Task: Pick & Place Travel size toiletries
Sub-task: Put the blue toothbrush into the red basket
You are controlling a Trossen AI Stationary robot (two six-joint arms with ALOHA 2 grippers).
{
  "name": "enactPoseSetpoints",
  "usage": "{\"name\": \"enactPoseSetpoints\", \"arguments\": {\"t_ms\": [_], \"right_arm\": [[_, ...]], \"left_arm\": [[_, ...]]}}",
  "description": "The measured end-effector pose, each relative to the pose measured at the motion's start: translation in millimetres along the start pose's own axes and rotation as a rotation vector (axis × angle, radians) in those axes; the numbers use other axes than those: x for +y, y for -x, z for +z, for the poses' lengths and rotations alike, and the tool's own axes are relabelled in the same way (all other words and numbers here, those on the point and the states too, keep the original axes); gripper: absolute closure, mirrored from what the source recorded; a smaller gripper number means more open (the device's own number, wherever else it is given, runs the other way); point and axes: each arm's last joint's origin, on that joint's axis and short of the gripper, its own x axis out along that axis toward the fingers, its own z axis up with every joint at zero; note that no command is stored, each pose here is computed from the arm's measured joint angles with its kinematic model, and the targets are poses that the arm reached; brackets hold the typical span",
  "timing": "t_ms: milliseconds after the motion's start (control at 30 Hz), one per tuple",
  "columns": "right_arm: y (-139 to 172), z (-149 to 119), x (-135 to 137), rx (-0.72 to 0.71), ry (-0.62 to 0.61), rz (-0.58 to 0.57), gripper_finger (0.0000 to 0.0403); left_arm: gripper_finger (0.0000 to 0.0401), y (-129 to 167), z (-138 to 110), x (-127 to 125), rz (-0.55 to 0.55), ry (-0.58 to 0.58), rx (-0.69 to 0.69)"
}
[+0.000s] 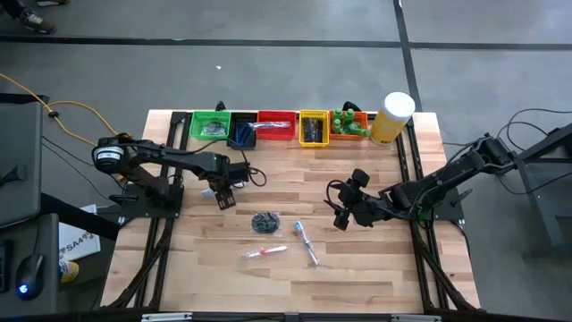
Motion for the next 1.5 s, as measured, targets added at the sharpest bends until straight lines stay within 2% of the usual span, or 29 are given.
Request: {"name": "enactPoseSetpoints", "arguments": {"t_ms": [133,333,400,600,700,867,933,1067,1267,1367,1500], "right_arm": [[0,0,0,0.000,0.000,0.000,0.0167],[0,0,0,0.000,0.000,0.000,0.0167],[0,0,0,0.000,0.000,0.000,0.0167],[0,0,0,0.000,0.000,0.000,0.0167],[0,0,0,0.000,0.000,0.000,0.0167],[0,0,0,-0.001,0.002,0.000,0.0167],[0,0,0,0.000,0.002,0.000,0.0167],[0,0,0,0.000,0.002,0.000,0.0167],[0,0,0,0.000,0.003,0.000,0.0167],[0,0,0,0.000,0.003,0.000,0.0167],[0,0,0,0.000,0.004,0.000,0.0167]], "left_arm": [[0.0271,-1,0,-1,-0.024,0.000,0.012],[0.0364,-1,-1,-2,-0.050,0.000,0.021],[0.0383,-1,0,-2,-0.050,0.003,0.022],[0.0372,17,12,-3,-0.043,0.003,0.024],[0.0382,40,30,-4,-0.035,-0.017,-0.065],[0.0383,85,58,-3,0.048,-0.093,-0.234],[0.0383,103,68,1,0.102,-0.107,-0.305],[0.0383,134,90,15,0.127,-0.098,-0.416],[0.0383,153,127,49,0.202,-0.098,-0.437],[0.0383,151,150,65,0.259,-0.095,-0.422],[0.0383,143,179,80,0.250,-0.077,-0.433]]}}
